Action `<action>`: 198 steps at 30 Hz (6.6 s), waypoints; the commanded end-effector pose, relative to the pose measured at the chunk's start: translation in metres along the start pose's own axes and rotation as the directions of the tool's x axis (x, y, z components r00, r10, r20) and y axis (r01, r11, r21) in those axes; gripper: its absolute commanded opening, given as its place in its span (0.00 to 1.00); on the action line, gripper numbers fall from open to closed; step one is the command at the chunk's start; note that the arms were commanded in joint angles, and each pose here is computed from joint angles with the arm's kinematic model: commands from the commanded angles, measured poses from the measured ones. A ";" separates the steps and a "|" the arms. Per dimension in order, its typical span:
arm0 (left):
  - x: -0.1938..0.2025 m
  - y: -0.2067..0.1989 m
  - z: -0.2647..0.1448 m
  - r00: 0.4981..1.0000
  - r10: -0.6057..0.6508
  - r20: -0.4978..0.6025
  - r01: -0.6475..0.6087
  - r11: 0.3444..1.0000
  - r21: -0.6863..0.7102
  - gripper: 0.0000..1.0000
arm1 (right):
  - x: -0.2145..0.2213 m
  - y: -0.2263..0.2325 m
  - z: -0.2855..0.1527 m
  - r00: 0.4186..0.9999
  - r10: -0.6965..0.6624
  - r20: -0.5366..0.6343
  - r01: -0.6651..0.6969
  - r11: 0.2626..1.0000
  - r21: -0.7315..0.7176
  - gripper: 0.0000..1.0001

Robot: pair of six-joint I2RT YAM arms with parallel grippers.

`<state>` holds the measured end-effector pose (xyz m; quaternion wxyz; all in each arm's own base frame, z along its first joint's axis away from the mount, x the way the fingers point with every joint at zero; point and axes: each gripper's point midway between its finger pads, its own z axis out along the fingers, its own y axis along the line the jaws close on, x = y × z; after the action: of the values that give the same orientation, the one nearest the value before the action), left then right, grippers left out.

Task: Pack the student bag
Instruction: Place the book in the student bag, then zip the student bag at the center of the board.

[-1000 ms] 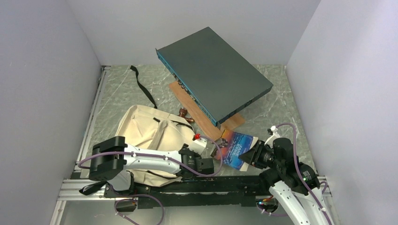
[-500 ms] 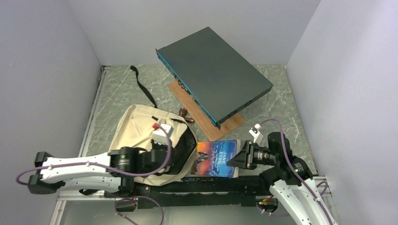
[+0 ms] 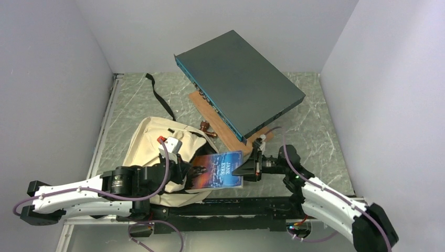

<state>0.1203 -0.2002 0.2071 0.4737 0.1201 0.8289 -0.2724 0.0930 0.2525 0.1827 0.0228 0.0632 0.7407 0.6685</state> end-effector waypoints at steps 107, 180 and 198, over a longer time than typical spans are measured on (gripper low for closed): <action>0.107 -0.016 0.022 0.956 -0.101 -0.275 0.138 0.984 0.116 0.00 | -0.072 -0.048 0.063 0.901 -0.330 0.280 0.331 0.942 0.046 0.23; -0.029 0.076 0.167 0.963 -0.255 0.087 0.246 0.964 0.101 0.77 | -0.150 -0.063 0.131 0.903 -0.250 0.349 0.229 0.968 0.099 0.45; -0.008 0.068 0.168 0.951 -0.308 -0.033 0.310 0.945 0.104 0.73 | -0.176 -0.076 0.143 0.892 -0.273 0.359 0.228 0.960 0.163 0.48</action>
<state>0.2798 -0.2379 0.1192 0.4253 0.0110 0.8185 -0.3861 0.2696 0.3591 0.0755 0.2312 0.1053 0.7734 0.5808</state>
